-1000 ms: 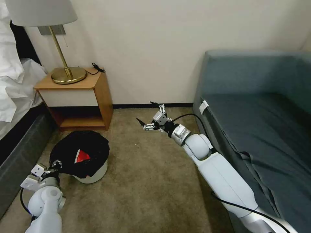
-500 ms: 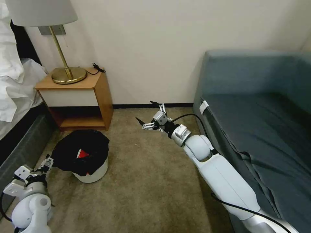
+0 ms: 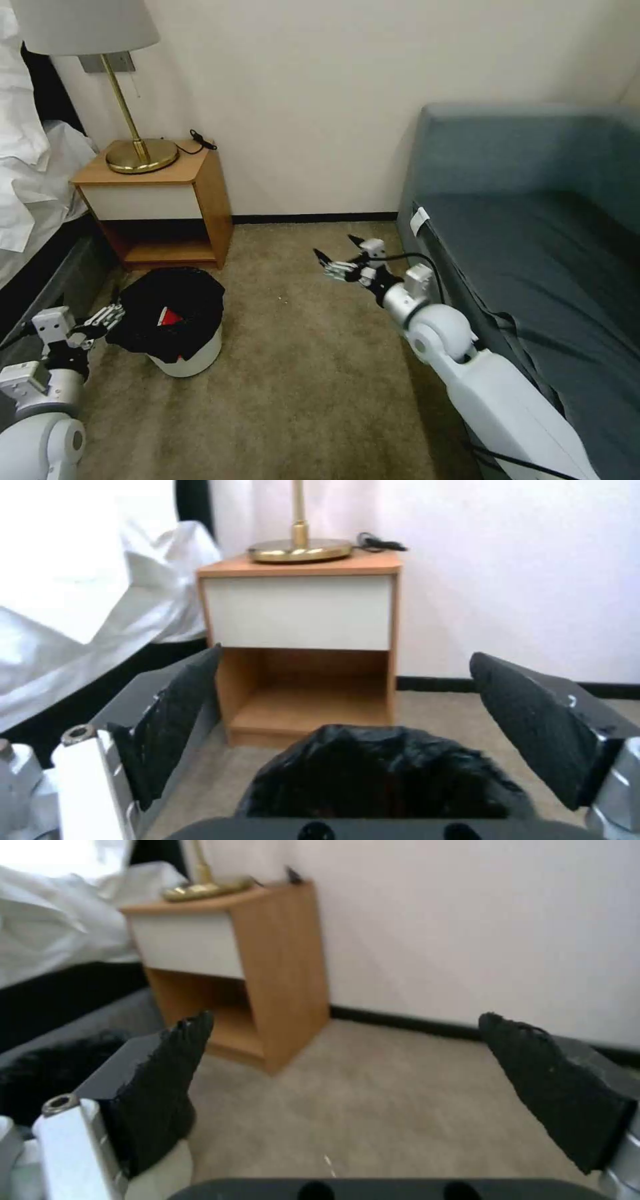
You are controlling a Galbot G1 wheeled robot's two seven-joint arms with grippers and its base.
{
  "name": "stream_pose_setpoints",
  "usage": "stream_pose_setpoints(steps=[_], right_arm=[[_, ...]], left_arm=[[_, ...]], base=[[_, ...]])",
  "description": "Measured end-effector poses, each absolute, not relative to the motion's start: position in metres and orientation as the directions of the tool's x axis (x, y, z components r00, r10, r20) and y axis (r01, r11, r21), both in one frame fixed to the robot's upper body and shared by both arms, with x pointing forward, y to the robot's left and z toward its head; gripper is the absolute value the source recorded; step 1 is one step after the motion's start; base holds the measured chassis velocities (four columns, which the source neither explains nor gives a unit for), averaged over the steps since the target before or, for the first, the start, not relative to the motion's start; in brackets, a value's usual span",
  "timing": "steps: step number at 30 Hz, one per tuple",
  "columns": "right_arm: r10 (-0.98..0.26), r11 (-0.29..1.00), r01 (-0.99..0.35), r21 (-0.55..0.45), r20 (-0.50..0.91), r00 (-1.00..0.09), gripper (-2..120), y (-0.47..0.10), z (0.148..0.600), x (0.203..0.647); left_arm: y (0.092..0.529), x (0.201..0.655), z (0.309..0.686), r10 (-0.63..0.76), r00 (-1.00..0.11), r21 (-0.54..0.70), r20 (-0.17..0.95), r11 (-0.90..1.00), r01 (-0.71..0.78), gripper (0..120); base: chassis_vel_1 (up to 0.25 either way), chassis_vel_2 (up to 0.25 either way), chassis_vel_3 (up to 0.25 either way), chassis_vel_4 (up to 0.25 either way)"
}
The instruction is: Pick up the trash bin, then pick up the garbage on the floor and place it into the trash bin.
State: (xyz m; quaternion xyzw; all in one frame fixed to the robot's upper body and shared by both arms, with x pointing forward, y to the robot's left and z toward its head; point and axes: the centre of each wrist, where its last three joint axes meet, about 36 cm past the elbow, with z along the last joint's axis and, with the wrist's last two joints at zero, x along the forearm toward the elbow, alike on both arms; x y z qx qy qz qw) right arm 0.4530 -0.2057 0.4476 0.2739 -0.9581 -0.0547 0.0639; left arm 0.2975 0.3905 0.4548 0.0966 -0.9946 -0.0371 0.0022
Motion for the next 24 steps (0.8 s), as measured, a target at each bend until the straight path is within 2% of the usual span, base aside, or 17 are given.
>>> stream_pose_setpoints(steps=[10, 24], right_arm=[[-0.429, 0.896, -0.406, 0.181, 0.112, -0.896, 100, -0.226, 0.447, 0.442], [-0.398, 0.904, -0.357, 0.236, 0.157, -0.904, 100, -0.218, 0.437, 0.418]], left_arm=[[0.373, 0.282, 0.464, -0.090, -0.995, 0.080, 0.033, 0.993, -0.087, 100], [0.370, 0.277, 0.464, -0.078, -0.996, 0.064, 0.039, 0.995, -0.075, 100]], base=[[0.000, 0.000, 0.000, 0.000], [0.000, 0.000, 0.000, 0.000]])
